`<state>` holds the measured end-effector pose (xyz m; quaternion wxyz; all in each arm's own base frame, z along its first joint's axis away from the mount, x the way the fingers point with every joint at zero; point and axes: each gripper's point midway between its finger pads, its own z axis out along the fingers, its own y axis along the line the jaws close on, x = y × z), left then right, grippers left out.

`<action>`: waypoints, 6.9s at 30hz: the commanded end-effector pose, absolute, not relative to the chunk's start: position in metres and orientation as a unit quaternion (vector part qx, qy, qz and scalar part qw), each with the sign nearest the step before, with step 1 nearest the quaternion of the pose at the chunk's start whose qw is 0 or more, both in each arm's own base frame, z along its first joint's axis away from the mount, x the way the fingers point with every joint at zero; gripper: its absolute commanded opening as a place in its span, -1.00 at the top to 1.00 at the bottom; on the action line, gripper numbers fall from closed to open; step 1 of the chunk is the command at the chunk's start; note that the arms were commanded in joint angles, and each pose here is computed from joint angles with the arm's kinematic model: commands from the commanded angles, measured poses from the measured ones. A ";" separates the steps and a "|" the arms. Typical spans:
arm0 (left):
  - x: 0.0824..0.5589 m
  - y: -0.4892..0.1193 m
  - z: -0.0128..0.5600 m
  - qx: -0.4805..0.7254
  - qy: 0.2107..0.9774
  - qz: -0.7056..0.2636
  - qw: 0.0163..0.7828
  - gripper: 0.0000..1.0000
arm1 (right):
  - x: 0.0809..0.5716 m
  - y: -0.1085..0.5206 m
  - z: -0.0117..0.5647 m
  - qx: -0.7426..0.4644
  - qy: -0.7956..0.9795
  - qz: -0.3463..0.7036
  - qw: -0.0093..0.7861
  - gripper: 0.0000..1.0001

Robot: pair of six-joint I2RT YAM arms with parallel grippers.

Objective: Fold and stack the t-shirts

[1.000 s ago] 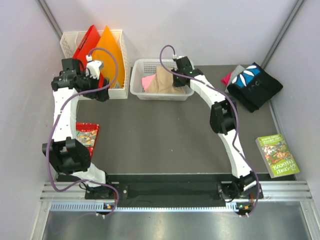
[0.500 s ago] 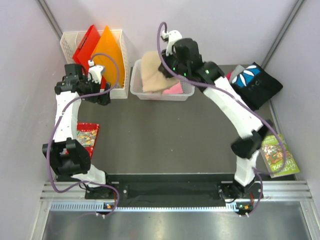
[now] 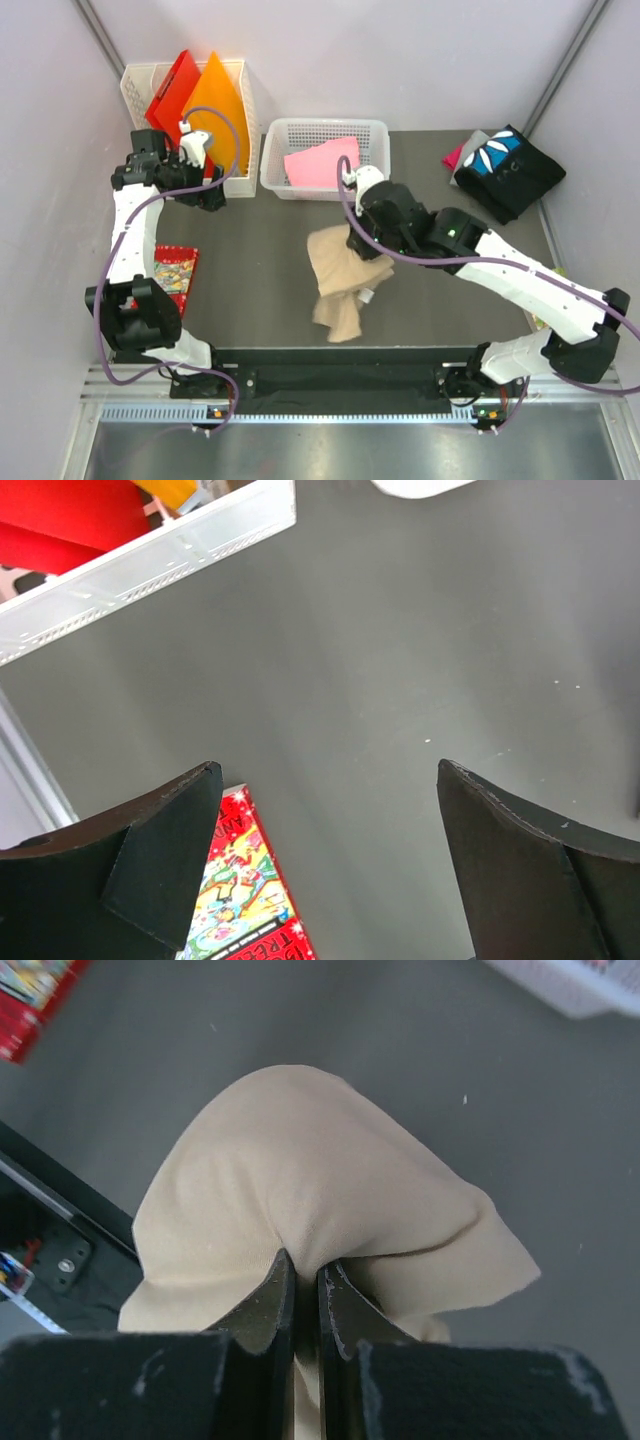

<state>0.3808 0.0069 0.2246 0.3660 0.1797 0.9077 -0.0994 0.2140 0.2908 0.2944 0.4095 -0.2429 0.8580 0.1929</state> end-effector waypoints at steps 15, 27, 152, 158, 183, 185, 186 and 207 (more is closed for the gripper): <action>0.377 -0.059 0.223 0.253 0.880 -0.147 0.375 -0.86 | 0.222 0.338 0.243 -0.242 0.879 0.203 0.358 0.96; 0.421 -0.134 0.184 0.220 0.899 -0.206 0.318 -0.69 | 0.316 0.238 0.237 -0.094 0.905 0.140 0.391 -0.44; 0.268 -0.179 0.182 0.413 0.882 -0.139 0.178 1.00 | 0.247 0.340 0.071 -0.013 0.924 0.357 0.135 -0.24; 0.267 -0.182 0.183 0.410 0.883 -0.147 0.177 1.00 | 0.242 0.350 0.057 -0.026 0.930 0.343 0.129 -0.18; 0.250 -0.165 0.168 0.410 0.888 -0.131 0.161 1.00 | 0.280 0.282 0.065 -0.024 0.950 0.247 0.188 -0.25; 0.250 -0.165 0.168 0.413 0.887 -0.129 0.161 1.00 | 0.286 0.272 0.062 -0.013 0.952 0.241 0.189 -0.25; 0.250 -0.165 0.168 0.412 0.888 -0.129 0.160 1.00 | 0.287 0.268 0.060 -0.009 0.953 0.237 0.189 -0.24; 0.259 -0.166 0.169 0.410 0.888 -0.125 0.166 1.00 | 0.274 0.282 0.031 -0.012 0.957 0.254 0.143 -0.09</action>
